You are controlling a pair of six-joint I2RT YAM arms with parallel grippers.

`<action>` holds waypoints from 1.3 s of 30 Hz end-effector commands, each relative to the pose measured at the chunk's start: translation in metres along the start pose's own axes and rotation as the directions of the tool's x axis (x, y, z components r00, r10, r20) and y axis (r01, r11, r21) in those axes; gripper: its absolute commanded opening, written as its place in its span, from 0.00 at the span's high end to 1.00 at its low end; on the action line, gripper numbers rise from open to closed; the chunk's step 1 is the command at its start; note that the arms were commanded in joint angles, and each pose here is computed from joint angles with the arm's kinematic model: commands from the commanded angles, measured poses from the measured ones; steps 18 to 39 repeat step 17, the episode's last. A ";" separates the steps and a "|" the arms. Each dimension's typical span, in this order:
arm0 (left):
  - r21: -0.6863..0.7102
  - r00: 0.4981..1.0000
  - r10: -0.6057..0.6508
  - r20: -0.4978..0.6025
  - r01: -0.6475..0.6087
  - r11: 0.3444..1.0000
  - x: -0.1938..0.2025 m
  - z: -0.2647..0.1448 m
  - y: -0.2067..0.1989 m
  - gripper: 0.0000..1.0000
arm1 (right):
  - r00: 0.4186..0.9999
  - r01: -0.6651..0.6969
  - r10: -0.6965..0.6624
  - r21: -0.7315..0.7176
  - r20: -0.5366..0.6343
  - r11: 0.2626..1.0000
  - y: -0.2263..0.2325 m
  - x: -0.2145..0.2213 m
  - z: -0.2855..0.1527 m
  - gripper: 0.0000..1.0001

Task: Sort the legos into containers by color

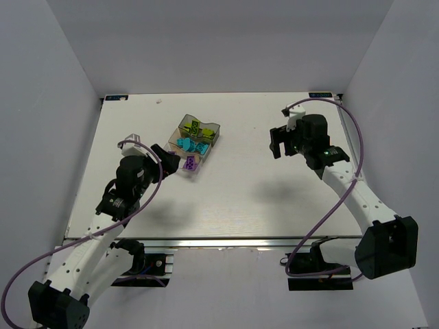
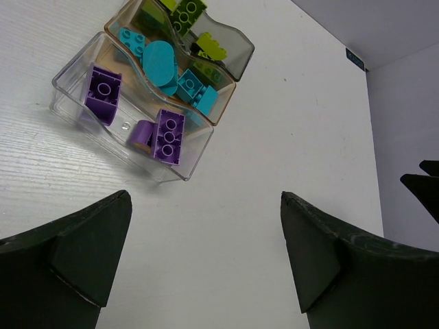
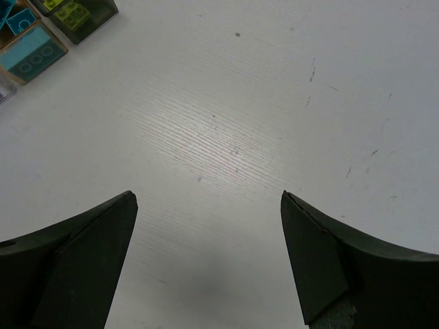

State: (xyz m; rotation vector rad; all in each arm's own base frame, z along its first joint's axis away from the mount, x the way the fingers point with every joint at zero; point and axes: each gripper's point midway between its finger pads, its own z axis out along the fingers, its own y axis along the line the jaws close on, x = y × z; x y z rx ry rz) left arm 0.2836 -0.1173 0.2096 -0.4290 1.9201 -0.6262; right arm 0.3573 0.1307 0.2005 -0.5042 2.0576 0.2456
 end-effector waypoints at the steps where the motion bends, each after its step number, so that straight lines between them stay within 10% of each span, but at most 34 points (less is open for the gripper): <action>1: 0.052 0.999 0.006 0.039 -0.008 0.999 -0.017 -0.007 -0.016 0.02 | 0.998 0.019 -0.022 0.040 0.058 0.999 -0.007 -0.015 -0.010 0.11; 39: 0.057 0.999 0.017 0.051 -0.020 0.998 -0.018 -0.009 -0.015 0.02 | 0.998 0.010 -0.013 0.061 0.057 0.998 -0.012 -0.011 0.000 0.12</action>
